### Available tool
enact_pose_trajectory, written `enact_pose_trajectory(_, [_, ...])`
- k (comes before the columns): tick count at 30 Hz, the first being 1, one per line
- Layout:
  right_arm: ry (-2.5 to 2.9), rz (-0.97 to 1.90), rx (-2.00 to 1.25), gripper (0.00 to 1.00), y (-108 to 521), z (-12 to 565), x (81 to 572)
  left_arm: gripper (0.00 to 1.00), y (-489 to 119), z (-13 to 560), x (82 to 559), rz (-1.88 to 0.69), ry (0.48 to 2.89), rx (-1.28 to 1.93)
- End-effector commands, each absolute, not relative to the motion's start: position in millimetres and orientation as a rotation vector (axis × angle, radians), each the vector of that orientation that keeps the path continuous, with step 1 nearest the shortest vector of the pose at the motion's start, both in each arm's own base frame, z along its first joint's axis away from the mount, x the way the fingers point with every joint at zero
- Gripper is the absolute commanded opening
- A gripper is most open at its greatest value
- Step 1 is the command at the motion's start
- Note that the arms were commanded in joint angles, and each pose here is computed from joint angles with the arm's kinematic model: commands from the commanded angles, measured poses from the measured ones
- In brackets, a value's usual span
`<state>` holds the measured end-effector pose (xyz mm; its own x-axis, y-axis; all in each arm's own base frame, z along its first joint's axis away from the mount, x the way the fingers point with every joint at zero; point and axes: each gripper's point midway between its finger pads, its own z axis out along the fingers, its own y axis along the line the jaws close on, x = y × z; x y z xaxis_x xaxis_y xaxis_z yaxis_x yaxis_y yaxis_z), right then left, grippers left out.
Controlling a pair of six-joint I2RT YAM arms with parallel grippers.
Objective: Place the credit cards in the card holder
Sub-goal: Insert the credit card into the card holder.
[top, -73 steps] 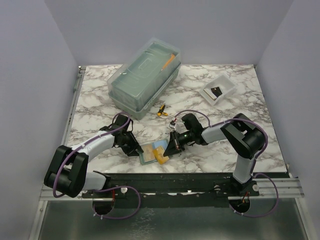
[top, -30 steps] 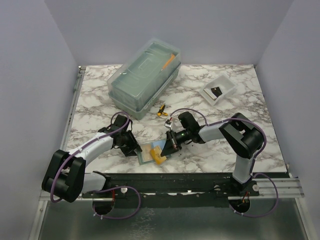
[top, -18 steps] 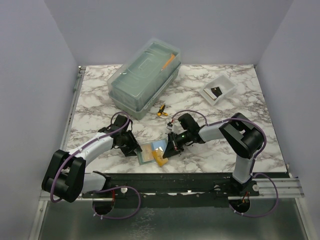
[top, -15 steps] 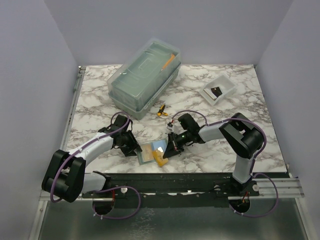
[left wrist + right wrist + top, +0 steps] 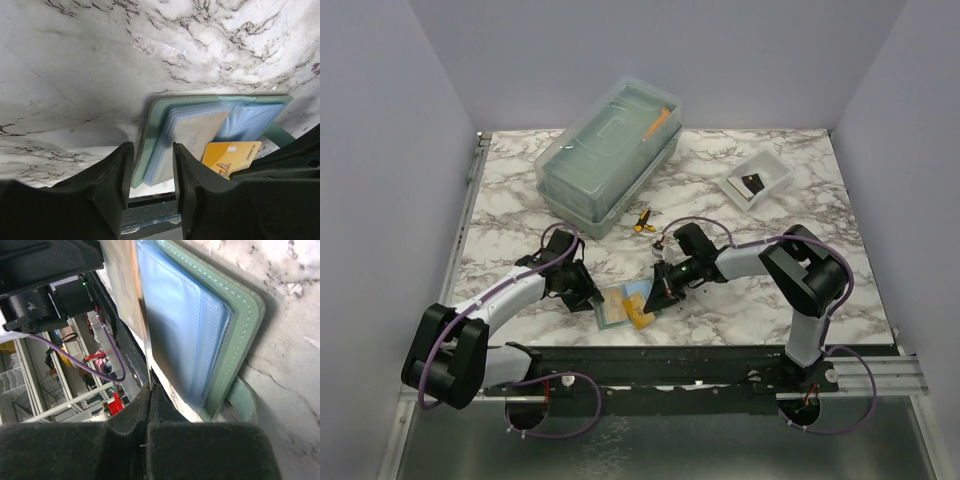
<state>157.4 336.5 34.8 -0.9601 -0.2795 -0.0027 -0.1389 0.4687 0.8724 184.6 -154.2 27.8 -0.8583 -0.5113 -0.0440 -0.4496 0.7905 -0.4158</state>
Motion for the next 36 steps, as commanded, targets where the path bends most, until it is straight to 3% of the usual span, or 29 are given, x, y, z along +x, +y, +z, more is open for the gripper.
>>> enact_pose_trajectory(1, [-2.597, -1.435, 0.341, 0.00, 336.6, 23.6, 159.3, 0.42, -150.8, 29.6, 184.8, -0.572, 2.805, -0.729])
enact_pose_trajectory(36, [-2.668, -1.473, 0.455, 0.00, 360.3, 10.4, 195.6, 0.42, -152.6, 28.9, 183.3, -0.570, 2.810, -0.698])
